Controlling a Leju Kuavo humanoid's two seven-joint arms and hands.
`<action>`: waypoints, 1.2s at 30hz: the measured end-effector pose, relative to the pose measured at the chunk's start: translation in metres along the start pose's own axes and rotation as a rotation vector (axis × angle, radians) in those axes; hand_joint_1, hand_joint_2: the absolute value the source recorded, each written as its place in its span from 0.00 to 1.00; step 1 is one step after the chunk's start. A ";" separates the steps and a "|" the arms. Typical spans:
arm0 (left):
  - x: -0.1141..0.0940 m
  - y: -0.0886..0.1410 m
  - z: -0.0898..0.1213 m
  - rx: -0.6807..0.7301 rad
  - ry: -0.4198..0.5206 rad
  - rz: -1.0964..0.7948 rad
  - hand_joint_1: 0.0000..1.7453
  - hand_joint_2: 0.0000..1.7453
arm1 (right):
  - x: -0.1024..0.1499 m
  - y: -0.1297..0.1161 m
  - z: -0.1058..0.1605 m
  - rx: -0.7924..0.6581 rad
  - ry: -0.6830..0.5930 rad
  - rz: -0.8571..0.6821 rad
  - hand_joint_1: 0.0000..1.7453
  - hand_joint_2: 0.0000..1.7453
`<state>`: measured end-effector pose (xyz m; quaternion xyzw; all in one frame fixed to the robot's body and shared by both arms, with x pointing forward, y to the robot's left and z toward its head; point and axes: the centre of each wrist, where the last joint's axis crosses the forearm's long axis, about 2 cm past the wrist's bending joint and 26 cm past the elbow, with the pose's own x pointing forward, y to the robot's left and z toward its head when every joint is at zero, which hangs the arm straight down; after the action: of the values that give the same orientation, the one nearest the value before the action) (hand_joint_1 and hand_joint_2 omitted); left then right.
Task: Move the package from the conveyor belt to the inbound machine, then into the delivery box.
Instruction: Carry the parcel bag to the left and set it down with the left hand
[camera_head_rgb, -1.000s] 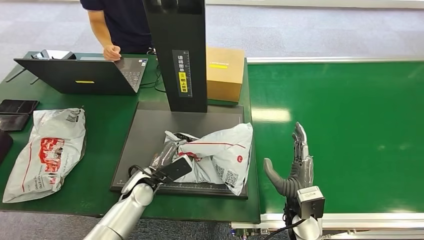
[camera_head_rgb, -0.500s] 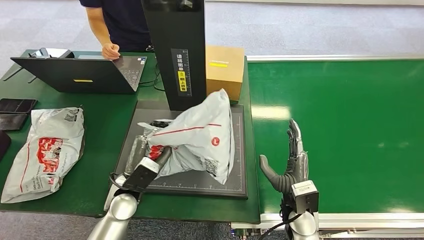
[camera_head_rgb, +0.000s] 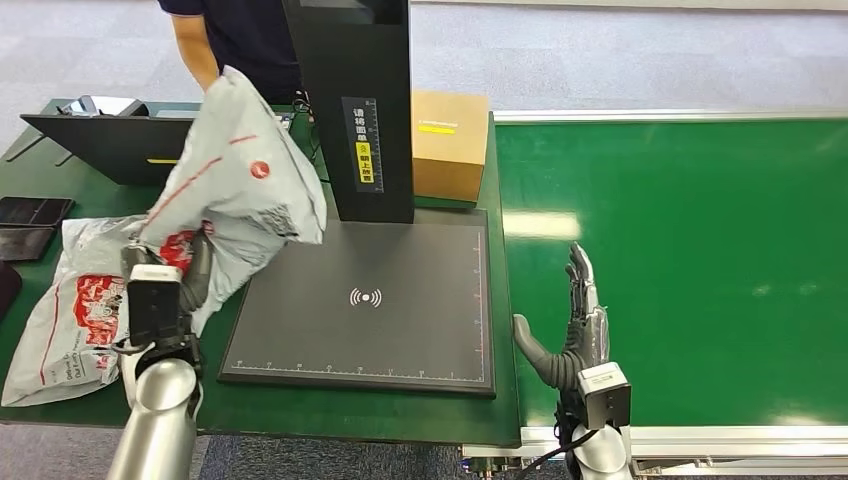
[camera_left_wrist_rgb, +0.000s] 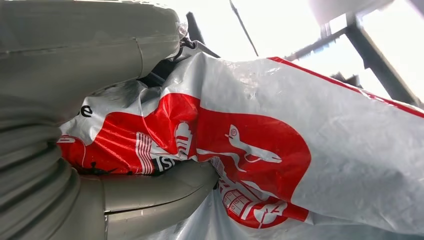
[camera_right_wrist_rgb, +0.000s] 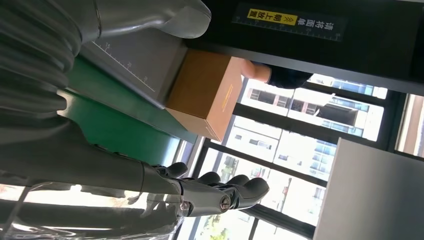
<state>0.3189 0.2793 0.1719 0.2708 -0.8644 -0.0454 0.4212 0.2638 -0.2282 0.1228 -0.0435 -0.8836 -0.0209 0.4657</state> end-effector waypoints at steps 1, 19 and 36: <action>-0.004 0.007 -0.006 0.039 0.004 -0.025 1.00 1.00 | 0.000 0.000 0.000 0.001 0.000 -0.001 0.00 1.00; -0.104 0.151 -0.098 0.402 0.263 -0.713 1.00 1.00 | -0.002 0.010 0.003 0.014 0.006 -0.029 0.00 1.00; -0.137 0.232 -0.114 0.420 0.587 -0.942 0.00 1.00 | 0.000 0.020 0.002 0.018 0.010 -0.030 0.00 1.00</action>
<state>0.3736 0.5626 0.2193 0.7041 -0.4891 0.0216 0.5144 0.2638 -0.2082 0.1214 -0.0259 -0.8820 -0.0202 0.4701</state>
